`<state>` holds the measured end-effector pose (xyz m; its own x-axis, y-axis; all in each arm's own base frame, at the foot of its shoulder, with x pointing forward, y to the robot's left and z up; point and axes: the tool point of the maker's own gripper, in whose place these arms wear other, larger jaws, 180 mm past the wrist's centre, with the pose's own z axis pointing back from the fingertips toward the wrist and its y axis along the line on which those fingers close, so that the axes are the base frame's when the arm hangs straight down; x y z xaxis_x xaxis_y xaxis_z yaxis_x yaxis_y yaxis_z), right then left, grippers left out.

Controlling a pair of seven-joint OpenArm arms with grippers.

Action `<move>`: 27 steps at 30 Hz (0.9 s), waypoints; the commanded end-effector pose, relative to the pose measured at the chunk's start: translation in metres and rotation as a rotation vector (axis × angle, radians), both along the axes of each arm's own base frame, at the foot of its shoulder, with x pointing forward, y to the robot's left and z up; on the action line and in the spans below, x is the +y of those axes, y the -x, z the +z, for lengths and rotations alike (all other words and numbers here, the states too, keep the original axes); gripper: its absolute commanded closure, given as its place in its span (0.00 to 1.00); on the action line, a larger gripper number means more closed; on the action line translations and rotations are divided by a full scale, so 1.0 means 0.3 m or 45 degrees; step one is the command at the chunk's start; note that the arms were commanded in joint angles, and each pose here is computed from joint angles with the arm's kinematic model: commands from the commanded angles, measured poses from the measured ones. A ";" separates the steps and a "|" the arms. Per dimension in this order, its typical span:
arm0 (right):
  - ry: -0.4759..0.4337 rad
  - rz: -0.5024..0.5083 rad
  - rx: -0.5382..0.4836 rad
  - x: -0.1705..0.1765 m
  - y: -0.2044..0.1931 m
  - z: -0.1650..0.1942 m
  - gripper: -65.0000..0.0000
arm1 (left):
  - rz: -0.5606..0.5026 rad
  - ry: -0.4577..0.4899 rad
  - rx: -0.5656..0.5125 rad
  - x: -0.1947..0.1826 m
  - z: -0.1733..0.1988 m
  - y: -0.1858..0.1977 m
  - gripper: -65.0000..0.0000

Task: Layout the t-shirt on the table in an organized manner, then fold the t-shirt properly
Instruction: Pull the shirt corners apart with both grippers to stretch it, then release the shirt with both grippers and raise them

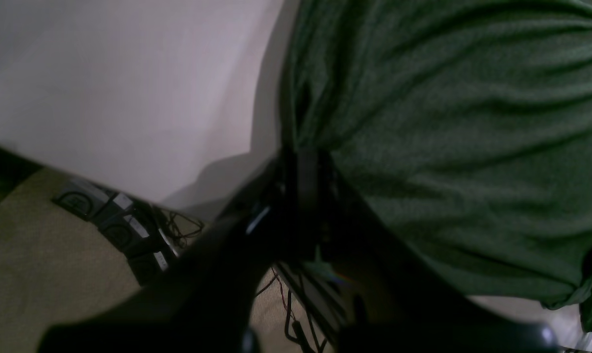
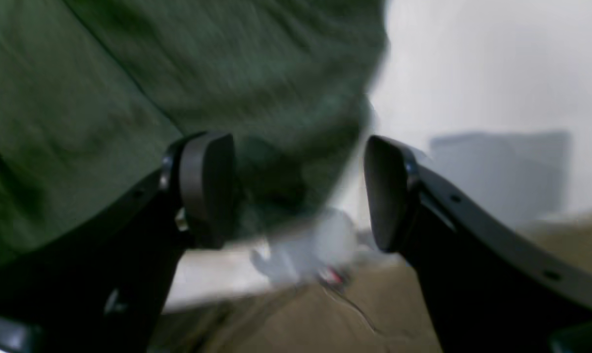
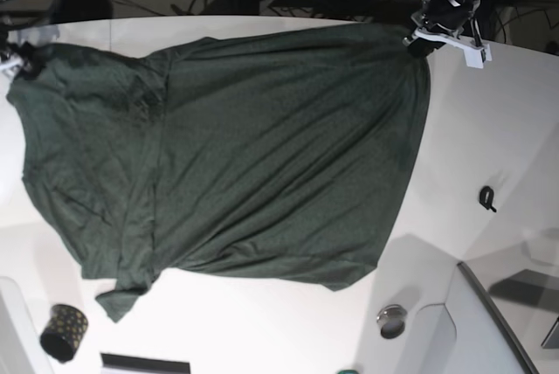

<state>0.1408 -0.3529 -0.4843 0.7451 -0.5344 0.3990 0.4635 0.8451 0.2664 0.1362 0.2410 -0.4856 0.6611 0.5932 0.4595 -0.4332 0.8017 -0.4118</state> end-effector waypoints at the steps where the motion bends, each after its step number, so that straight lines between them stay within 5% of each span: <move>1: 0.078 0.002 -0.063 -0.060 -0.029 0.063 0.40 | -0.001 -0.016 -0.012 0.014 0.015 -0.004 1.00; 24: -0.075 -0.066 -0.029 -0.013 -0.014 -0.018 0.40 | -0.009 -0.031 -0.008 0.030 0.019 -0.002 1.00; 27: -0.075 -0.066 -0.029 -0.013 -0.014 -0.018 0.50 | -0.009 -0.031 -0.008 0.030 0.019 -0.002 1.00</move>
<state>0.1489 -0.3534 -0.4912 0.6883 -0.6100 0.3927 0.5059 0.7915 0.3430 0.1351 0.2446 -0.4851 0.6675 0.5850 0.4607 -0.4300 0.8080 -0.4029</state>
